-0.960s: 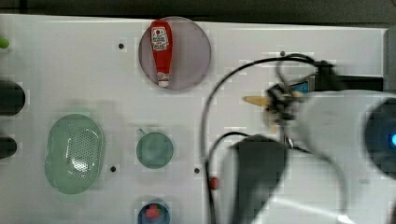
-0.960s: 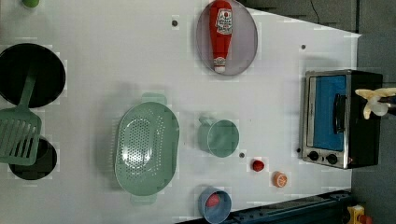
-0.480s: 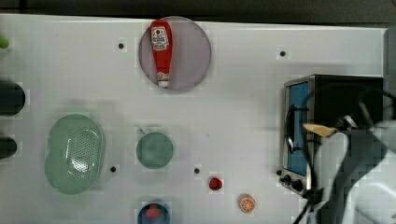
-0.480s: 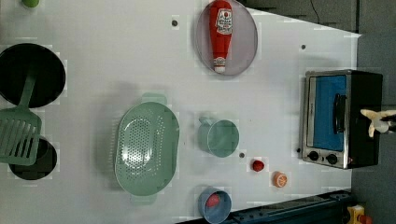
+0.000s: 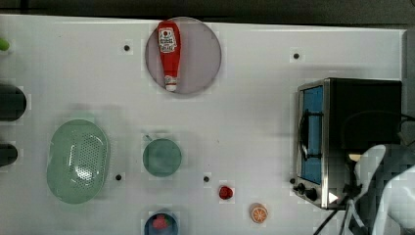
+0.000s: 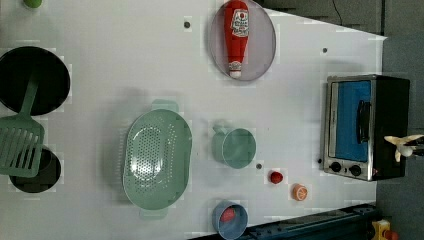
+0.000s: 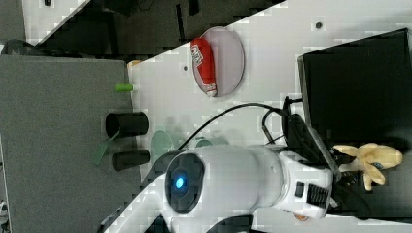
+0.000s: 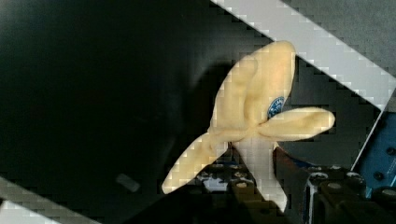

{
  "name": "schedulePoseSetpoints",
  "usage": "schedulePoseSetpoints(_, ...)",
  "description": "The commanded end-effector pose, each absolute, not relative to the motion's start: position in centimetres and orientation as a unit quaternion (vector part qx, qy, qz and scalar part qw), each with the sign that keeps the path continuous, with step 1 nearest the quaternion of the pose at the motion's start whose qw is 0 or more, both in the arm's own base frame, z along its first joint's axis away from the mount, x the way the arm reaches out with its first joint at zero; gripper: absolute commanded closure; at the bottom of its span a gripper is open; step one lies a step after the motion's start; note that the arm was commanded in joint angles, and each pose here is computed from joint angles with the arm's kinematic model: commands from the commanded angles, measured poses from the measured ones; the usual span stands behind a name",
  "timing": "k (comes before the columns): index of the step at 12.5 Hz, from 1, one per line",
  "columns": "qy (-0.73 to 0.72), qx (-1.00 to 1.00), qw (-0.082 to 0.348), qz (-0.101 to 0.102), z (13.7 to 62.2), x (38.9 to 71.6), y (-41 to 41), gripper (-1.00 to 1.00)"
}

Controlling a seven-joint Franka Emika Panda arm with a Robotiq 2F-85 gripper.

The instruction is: Pick banana from table and place on oven.

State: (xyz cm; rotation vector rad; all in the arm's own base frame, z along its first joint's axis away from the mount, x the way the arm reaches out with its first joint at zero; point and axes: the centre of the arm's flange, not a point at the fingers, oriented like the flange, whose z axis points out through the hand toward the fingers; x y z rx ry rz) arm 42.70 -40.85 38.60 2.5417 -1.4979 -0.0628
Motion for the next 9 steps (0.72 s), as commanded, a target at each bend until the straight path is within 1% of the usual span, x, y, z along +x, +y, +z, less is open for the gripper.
schedulePoseSetpoints(1, -0.436, 0.897, 0.078, 0.007, 41.23, 47.05, -36.24, 0.49)
schedulePoseSetpoints(2, -0.435, 0.897, 0.079, 0.010, 41.33, 47.18, -36.23, 0.49)
schedulePoseSetpoints(3, -0.435, 0.897, 0.079, 0.013, 41.45, 47.24, -36.26, 0.43)
schedulePoseSetpoints(4, -0.435, 0.897, 0.079, 0.012, 41.41, 47.23, -36.24, 0.23)
schedulePoseSetpoints(7, -0.429, 0.900, 0.078, 0.011, 41.35, 47.71, -35.59, -0.44)
schedulePoseSetpoints(9, -0.427, 0.901, 0.077, 0.005, 41.24, 47.71, -35.39, -0.89)
